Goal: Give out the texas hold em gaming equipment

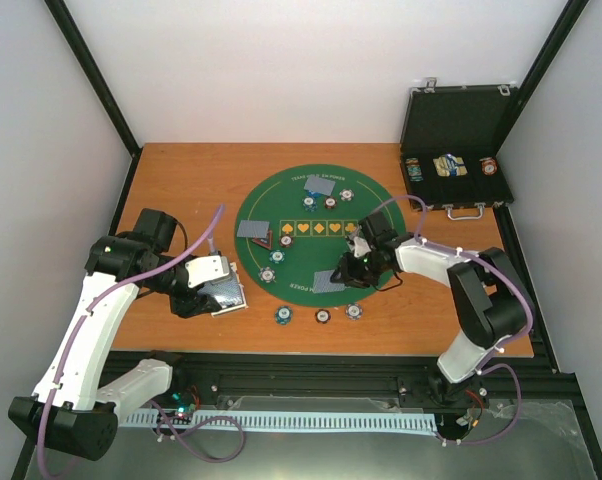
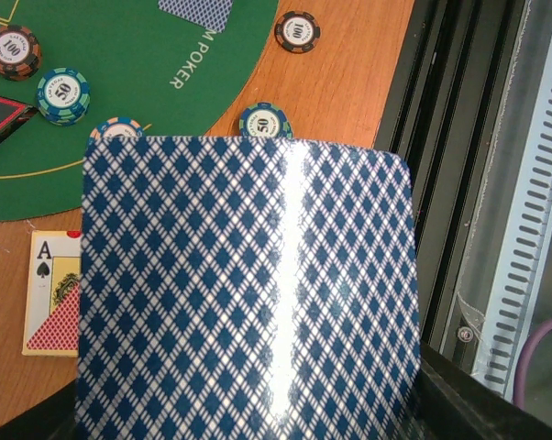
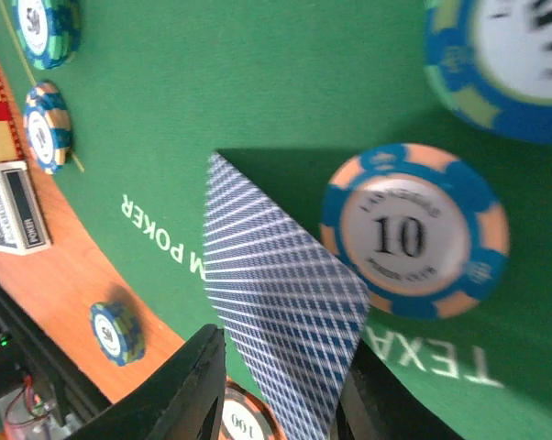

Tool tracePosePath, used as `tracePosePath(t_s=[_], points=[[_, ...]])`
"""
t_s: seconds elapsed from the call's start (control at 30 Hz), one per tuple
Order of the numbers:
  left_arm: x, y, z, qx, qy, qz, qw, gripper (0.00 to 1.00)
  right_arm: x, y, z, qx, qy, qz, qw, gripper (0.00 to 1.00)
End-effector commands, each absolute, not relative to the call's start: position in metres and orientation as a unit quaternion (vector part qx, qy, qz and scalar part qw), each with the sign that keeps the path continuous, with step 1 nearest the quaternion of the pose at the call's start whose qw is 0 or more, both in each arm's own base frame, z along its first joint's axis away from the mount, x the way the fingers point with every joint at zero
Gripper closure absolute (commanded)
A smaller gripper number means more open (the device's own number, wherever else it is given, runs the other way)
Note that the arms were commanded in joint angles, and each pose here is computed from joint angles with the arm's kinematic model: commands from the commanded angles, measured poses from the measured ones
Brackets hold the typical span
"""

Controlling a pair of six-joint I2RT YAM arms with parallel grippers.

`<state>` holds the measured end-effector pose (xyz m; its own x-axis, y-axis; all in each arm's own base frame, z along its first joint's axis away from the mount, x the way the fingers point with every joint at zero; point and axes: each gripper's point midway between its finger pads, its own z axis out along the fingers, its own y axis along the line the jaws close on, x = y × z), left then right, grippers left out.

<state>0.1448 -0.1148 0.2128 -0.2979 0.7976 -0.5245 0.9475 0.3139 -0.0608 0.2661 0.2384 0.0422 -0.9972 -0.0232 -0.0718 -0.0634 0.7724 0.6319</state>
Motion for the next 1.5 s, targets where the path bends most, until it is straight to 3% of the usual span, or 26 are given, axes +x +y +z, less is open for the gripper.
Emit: tracePosePath(t_s=[0.0, 0.3, 0.5, 0.77, 1.1, 1.47], points=[[0.141, -0.116, 0.221, 0.561, 0.777, -0.186, 0.214, 0.85, 0.267, 0.212, 0.047, -0.019, 0.959, 0.277, 0.059, 0.67], [0.142, -0.117, 0.221, 0.562, 0.776, -0.188, 0.216, 0.85, 0.273, 0.197, 0.087, -0.021, 0.961, 0.253, 0.110, 0.53], [0.142, -0.118, 0.221, 0.560, 0.776, -0.192, 0.217, 0.85, 0.257, 0.254, 0.153, -0.055, 0.911, 0.388, 0.131, 0.37], [0.143, -0.119, 0.221, 0.557, 0.777, -0.194, 0.219, 0.85, 0.208, 0.348, 0.228, -0.140, 0.818, 0.547, 0.111, 0.24], [0.144, -0.121, 0.223, 0.555, 0.778, -0.199, 0.220, 0.85, 0.161, 0.407, 0.253, -0.198, 0.755, 0.622, 0.071, 0.21], [0.143, -0.121, 0.224, 0.555, 0.777, -0.200, 0.220, 0.85, 0.145, 0.445, 0.261, -0.225, 0.733, 0.640, 0.045, 0.22]])
